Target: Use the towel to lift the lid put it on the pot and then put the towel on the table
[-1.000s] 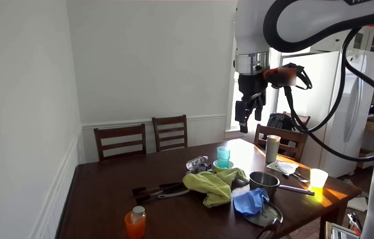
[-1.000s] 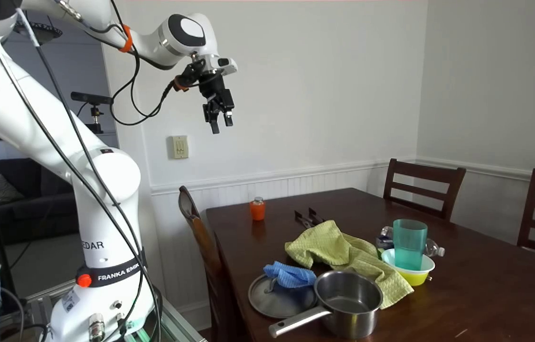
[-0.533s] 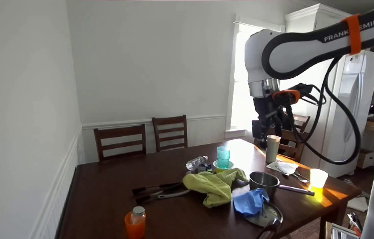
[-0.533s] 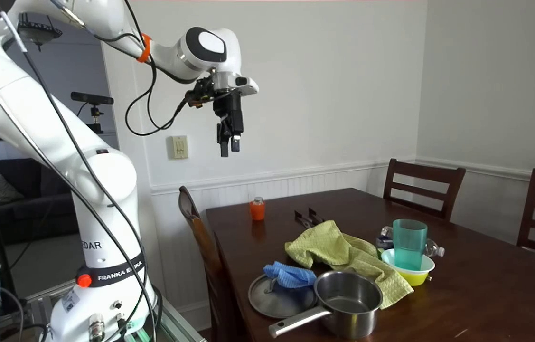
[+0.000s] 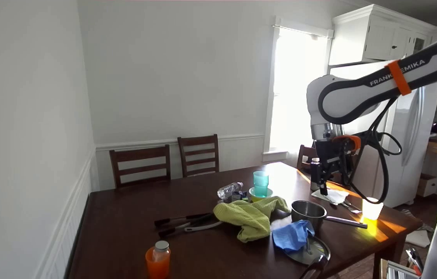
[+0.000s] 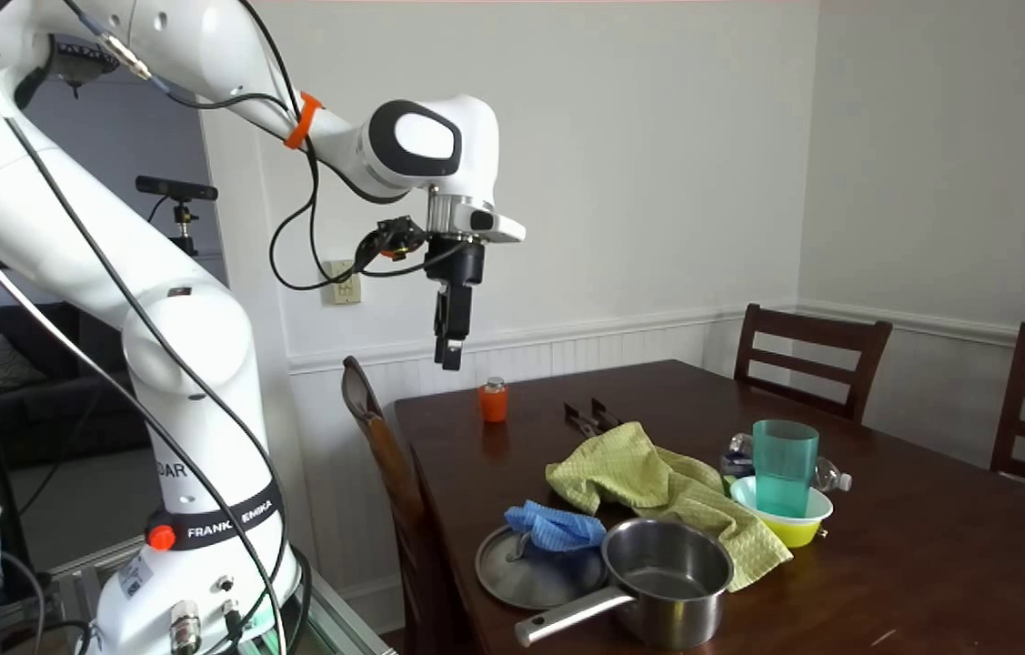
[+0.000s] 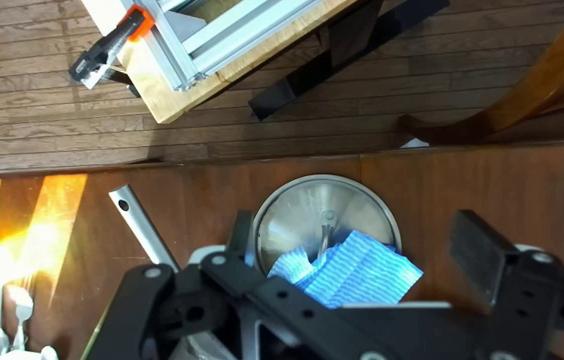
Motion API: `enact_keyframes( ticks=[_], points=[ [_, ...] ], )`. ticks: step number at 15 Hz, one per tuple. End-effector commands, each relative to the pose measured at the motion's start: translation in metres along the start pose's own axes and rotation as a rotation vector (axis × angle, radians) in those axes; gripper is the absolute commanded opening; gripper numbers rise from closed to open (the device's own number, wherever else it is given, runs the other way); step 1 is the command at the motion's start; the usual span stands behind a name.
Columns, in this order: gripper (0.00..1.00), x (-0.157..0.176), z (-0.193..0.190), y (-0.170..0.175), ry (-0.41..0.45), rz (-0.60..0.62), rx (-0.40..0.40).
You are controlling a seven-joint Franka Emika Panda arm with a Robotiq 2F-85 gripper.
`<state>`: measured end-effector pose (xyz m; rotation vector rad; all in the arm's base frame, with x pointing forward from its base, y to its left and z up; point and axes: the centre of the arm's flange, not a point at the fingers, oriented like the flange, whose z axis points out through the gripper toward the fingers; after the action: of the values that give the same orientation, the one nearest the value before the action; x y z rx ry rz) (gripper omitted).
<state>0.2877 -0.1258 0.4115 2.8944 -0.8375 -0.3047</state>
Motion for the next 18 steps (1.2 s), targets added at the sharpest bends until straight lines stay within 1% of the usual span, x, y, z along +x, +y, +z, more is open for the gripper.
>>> enact_keyframes(
  ticks=[1,4,14,15,16,17,18],
  points=[
    [1.0,0.0,0.008,0.005,-0.013,0.014,0.005],
    [1.0,-0.002,0.018,0.01,-0.037,0.032,0.004],
    [1.0,-0.002,0.018,0.01,-0.038,0.033,0.004],
    [1.0,0.002,0.024,0.01,-0.027,0.024,0.013],
    [1.0,0.005,0.027,0.011,0.0,0.009,0.032],
    [1.0,0.007,0.03,0.011,0.027,0.01,0.029],
    [1.0,0.011,0.033,0.01,0.061,-0.005,0.044]
  ],
)
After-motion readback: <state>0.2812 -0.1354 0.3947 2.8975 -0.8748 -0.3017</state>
